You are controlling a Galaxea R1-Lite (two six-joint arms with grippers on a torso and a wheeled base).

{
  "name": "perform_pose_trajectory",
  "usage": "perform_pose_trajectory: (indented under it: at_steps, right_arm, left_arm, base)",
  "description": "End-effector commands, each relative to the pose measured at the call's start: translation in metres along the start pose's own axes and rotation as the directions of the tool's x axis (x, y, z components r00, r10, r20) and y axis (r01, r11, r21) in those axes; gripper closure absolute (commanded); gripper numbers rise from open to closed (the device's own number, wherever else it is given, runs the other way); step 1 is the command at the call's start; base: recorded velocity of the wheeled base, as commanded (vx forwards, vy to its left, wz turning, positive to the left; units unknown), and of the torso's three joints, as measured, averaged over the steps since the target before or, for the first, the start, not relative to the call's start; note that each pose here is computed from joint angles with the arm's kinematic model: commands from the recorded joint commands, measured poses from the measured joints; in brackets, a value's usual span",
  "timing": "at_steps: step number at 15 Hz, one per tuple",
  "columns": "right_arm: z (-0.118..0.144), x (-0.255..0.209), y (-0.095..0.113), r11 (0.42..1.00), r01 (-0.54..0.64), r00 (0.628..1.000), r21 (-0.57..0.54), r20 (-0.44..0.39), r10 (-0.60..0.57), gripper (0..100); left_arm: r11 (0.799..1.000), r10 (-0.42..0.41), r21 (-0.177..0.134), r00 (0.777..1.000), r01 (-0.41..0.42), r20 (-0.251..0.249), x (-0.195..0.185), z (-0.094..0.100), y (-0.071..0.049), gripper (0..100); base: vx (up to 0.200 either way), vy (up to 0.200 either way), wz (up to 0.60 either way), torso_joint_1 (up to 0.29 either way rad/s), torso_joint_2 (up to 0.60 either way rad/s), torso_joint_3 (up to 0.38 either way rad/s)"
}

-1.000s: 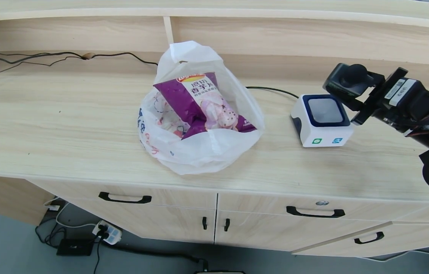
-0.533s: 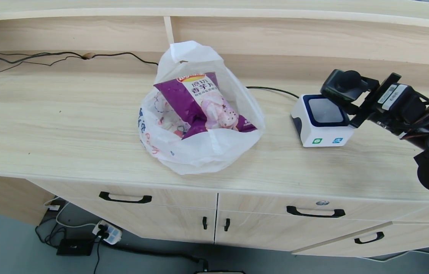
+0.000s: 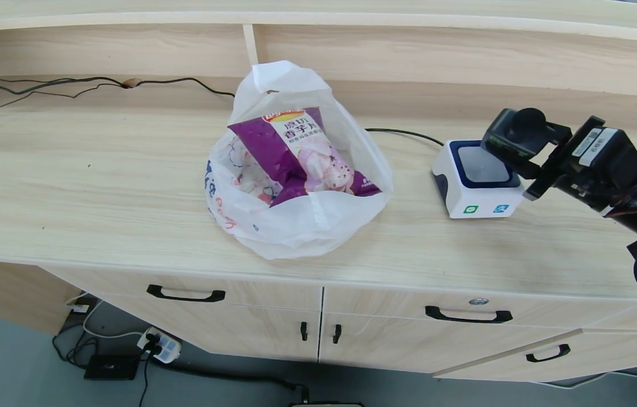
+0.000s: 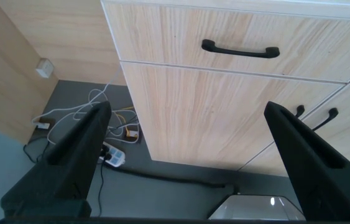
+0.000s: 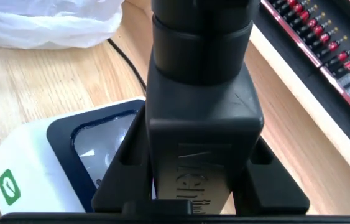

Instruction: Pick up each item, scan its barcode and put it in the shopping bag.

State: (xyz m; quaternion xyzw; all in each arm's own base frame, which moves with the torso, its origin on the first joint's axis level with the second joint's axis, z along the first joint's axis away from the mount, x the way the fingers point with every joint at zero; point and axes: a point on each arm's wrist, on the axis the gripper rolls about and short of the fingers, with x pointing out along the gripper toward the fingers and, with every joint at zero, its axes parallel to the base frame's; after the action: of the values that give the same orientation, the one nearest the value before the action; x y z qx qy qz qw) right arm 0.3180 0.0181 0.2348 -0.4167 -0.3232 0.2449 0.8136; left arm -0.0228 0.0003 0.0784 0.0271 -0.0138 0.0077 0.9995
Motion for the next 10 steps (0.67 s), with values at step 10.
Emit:
perform_pose_trajectory:
  at_steps: [10]
  right_arm:
    - [0.095,-0.025,0.015,0.891,0.144,0.990,0.430,-0.060,-0.131,100]
  left_arm:
    - [1.000,-0.001,-0.002,1.000,0.001,-0.007,0.000,-0.001,0.000,0]
  base:
    - [0.000,0.000,0.00,0.000,0.00,0.000]
